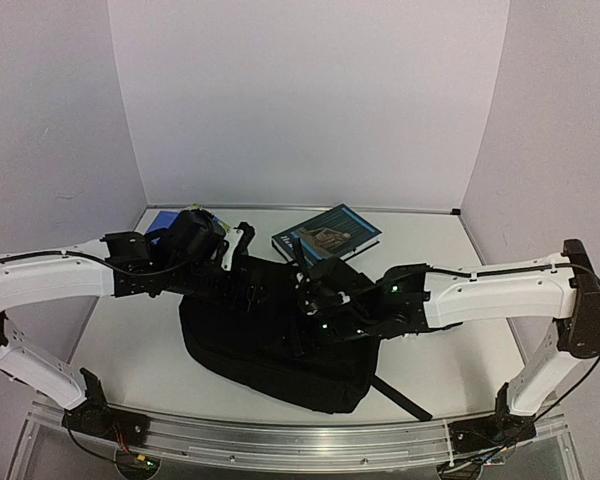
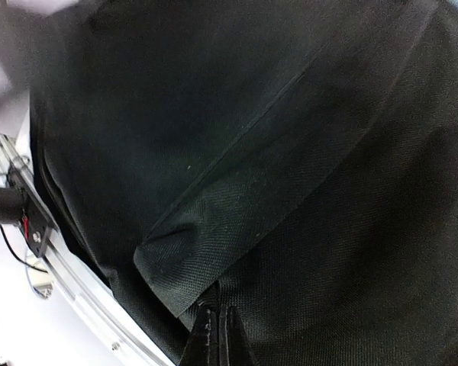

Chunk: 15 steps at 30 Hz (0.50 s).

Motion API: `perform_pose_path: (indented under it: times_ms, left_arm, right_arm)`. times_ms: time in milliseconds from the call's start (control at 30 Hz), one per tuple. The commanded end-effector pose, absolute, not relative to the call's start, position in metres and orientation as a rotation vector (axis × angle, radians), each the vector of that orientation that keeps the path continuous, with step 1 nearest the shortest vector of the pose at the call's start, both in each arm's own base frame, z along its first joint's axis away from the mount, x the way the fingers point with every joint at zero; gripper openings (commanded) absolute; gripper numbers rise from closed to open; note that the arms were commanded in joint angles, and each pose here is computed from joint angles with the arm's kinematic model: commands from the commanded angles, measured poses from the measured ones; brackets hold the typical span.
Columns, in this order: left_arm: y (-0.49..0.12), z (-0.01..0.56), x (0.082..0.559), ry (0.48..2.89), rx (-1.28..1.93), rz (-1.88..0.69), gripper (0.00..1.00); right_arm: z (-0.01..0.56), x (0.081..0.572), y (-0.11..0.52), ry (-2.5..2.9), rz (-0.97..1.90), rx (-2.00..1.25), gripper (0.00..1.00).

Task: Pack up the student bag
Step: Unzip the student bag at the center of the board.

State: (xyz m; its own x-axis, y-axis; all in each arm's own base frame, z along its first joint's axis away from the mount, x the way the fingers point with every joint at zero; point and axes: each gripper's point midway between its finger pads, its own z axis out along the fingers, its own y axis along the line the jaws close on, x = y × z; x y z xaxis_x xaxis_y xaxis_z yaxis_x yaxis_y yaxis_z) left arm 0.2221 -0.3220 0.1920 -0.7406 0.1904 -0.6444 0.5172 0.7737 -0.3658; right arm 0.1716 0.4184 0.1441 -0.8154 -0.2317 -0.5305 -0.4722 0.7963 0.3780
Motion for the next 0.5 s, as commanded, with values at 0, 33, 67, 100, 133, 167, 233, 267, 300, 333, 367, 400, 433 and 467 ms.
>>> perform_pose_path:
  times_ms: [0, 33, 67, 100, 133, 167, 233, 267, 300, 333, 367, 400, 433, 467]
  left_arm:
    - [-0.343, 0.192, 0.206, 2.327, 0.632, -0.713, 0.89]
    - [-0.346, 0.188, 0.200, 2.332, 0.655, -0.712, 0.88]
    - [-0.348, 0.184, 0.196, 2.336, 0.664, -0.716, 0.87]
    - [-0.350, 0.181, 0.193, 2.337, 0.672, -0.725, 0.86]
    - [-0.352, 0.180, 0.190, 2.335, 0.676, -0.738, 0.83]
    - [-0.353, 0.178, 0.187, 2.334, 0.683, -0.754, 0.81]
    - [-0.360, 0.180, 0.181, 2.324, 0.699, -0.814, 0.77]
    - [-0.364, 0.179, 0.177, 2.324, 0.715, -0.846, 0.74]
    - [-0.366, 0.177, 0.174, 2.332, 0.726, -0.859, 0.71]
    - [-0.367, 0.174, 0.172, 2.342, 0.734, -0.858, 0.69]
    - [-0.367, 0.171, 0.171, 2.353, 0.735, -0.847, 0.68]
    - [-0.367, 0.168, 0.171, 2.362, 0.736, -0.837, 0.67]
    - [-0.368, 0.165, 0.170, 2.371, 0.738, -0.828, 0.65]
    - [-0.368, 0.161, 0.170, 2.381, 0.743, -0.821, 0.63]
  right_arm:
    - [0.170, 0.186, 0.411, 2.430, 0.726, -0.415, 0.00]
    - [0.169, 0.187, 0.411, 2.431, 0.727, -0.412, 0.00]
    - [0.169, 0.187, 0.411, 2.430, 0.730, -0.407, 0.00]
    - [0.168, 0.187, 0.411, 2.431, 0.733, -0.401, 0.00]
    - [0.168, 0.187, 0.411, 2.431, 0.735, -0.398, 0.00]
    - [0.167, 0.186, 0.411, 2.430, 0.737, -0.395, 0.00]
    - [0.166, 0.187, 0.410, 2.430, 0.737, -0.388, 0.00]
    - [0.166, 0.187, 0.409, 2.431, 0.737, -0.384, 0.00]
    - [0.166, 0.187, 0.408, 2.430, 0.736, -0.382, 0.00]
    - [0.166, 0.188, 0.408, 2.430, 0.735, -0.379, 0.00]
    - [0.166, 0.188, 0.407, 2.429, 0.736, -0.377, 0.00]
    - [0.166, 0.188, 0.406, 2.430, 0.737, -0.374, 0.00]
    - [0.166, 0.189, 0.406, 2.429, 0.737, -0.371, 0.00]
    - [0.166, 0.189, 0.406, 2.429, 0.738, -0.370, 0.00]
